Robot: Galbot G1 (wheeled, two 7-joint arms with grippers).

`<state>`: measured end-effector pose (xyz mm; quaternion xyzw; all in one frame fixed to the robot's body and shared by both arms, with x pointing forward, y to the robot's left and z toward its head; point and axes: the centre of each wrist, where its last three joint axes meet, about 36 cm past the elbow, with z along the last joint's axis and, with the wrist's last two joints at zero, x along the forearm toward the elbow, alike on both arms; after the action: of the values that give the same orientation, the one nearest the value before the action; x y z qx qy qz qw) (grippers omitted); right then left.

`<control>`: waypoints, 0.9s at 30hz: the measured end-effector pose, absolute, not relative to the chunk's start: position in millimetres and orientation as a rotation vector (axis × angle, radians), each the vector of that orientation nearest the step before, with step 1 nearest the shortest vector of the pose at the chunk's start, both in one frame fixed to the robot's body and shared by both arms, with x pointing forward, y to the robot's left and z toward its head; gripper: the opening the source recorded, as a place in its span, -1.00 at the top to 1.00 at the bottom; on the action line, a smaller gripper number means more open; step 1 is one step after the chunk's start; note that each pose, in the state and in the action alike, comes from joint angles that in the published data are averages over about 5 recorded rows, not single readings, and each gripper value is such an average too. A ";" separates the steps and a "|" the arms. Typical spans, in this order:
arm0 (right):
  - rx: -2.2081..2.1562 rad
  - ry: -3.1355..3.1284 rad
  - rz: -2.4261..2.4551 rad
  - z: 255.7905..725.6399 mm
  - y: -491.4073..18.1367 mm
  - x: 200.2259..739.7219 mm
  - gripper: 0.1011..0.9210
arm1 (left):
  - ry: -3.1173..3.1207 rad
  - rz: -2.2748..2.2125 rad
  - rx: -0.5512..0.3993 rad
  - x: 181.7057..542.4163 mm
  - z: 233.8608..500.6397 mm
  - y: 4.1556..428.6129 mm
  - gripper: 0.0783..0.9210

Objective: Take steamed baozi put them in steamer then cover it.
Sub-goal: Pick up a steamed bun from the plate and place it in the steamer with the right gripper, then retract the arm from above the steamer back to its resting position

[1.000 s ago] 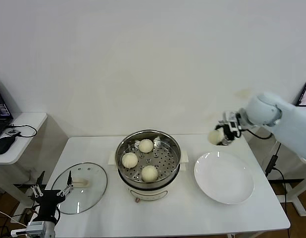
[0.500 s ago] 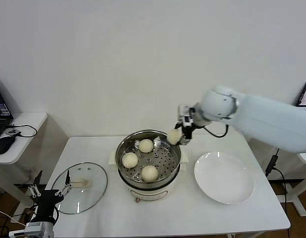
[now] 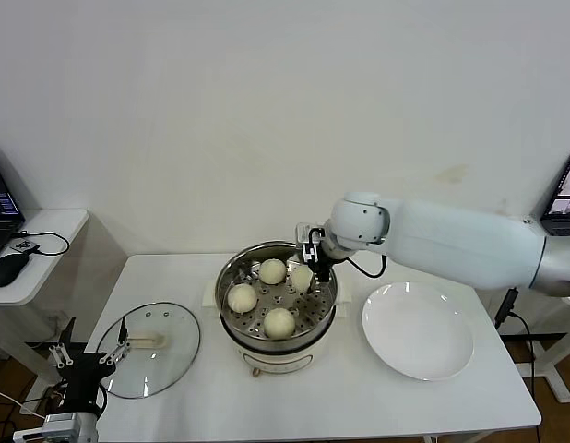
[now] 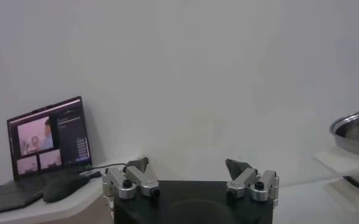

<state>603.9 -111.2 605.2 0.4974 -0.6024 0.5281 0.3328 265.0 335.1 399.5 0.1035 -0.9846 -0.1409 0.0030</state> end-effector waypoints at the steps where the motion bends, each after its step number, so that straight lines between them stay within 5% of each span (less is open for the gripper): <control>1: 1.298 -1.569 1.380 602.5 -110.2 604.0 -0.35 | -3.087 -0.441 0.325 265.3 399.1 335.1 -0.77; 10: 1.280 -1.546 1.388 585.1 -106.1 605.4 -0.38 | -3.085 -0.435 0.326 266.4 396.7 334.7 -0.77; 18: 1.279 -1.569 1.396 595.1 -108.5 602.6 -0.74 | -3.087 -0.436 0.324 266.9 397.2 336.4 -0.77; 27: 1.296 -1.731 1.360 626.2 -132.1 583.9 -0.76 | -3.085 -0.403 0.341 269.1 400.5 334.4 -0.77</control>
<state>583.9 -132.1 626.2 0.4855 -0.6485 0.5097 0.2896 269.1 334.4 400.5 0.1091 -0.9856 -0.1287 0.0057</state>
